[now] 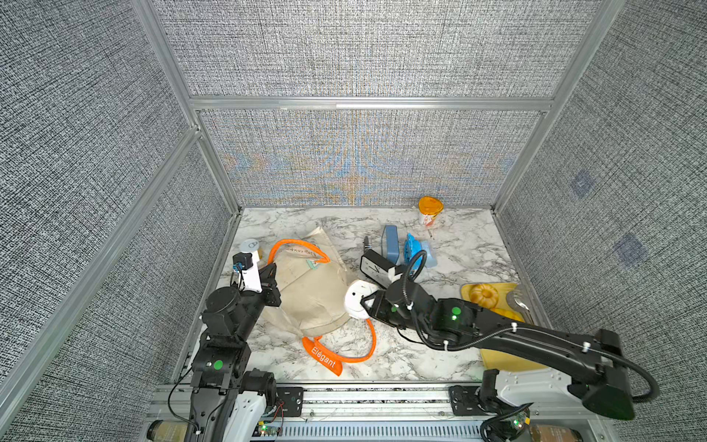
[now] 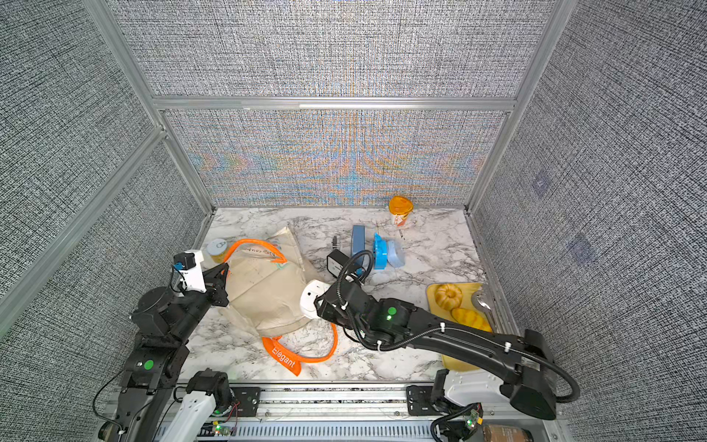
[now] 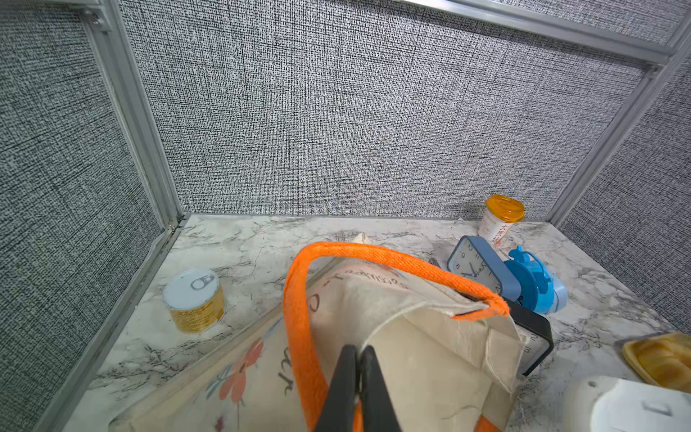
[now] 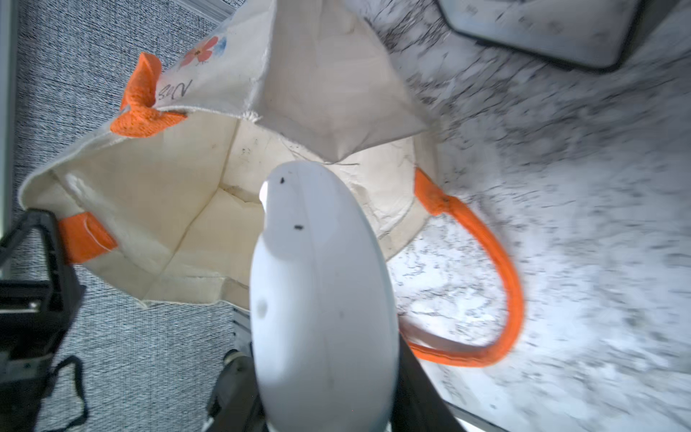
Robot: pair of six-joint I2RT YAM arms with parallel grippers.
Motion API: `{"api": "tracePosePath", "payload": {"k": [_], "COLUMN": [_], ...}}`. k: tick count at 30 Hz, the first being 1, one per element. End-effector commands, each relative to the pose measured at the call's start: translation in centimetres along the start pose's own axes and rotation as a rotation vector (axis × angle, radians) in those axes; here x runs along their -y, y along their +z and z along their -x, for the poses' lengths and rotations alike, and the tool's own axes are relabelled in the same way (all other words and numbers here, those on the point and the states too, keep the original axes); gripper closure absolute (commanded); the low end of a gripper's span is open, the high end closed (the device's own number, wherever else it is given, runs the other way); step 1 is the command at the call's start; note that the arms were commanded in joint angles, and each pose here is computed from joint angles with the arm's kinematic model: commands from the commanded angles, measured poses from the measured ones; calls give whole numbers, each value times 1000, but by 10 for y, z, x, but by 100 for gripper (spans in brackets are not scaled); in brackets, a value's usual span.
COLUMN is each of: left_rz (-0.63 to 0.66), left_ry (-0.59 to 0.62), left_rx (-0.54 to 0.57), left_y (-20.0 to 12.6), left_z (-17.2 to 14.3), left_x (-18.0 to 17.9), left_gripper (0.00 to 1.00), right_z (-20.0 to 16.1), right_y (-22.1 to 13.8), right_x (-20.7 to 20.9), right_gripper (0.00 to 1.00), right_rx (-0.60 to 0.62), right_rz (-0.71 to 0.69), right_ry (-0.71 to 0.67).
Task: Take the alarm clock out of the canvas bag
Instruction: Pick up the alarm from the center of the board, then place the alarm at the center of the board.
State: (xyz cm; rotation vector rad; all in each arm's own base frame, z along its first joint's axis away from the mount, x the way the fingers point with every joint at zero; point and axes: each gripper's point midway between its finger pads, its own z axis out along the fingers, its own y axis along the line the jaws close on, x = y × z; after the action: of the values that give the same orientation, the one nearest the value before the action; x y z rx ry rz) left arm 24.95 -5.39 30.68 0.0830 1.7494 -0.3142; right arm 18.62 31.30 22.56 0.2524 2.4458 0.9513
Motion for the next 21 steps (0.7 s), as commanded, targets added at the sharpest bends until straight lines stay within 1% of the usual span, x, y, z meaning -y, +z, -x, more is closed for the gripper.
{"api": "tracePosePath", "payload": {"k": [1, 3, 6, 8, 14, 17, 19, 21], "left_rz": [11, 0, -14, -21, -46, -63, -80, -94], "left_ry": [-14, -14, -11, 2, 51, 55, 55, 50], "left_rx": [39, 29, 14, 5, -17, -23, -28, -33], "left_y": [0, 1, 1, 1, 0, 0, 1, 1], "left_z": [16, 18, 19, 20, 20, 18, 17, 15], "left_x": [0, 2, 5, 6, 11, 14, 17, 19], "left_gripper": [100, 100, 100, 100, 100, 100, 100, 100], "right_z": [9, 20, 30, 35, 60, 71, 73, 72], "right_y": [-28, -44, -57, -63, -75, -68, -62, -55], "right_x": [59, 79, 109, 127, 154, 157, 155, 147], "right_gripper": [60, 60, 59, 60, 60, 59, 59, 58], "right_rx": [24, 56, 62, 41, -8, -27, -53, -67], "right_rz": [-249, -320, -395, -448, -585, -596, -572, -482], "right_ry": [-197, -232, -215, -193, -250, -260, -200, -90]}}
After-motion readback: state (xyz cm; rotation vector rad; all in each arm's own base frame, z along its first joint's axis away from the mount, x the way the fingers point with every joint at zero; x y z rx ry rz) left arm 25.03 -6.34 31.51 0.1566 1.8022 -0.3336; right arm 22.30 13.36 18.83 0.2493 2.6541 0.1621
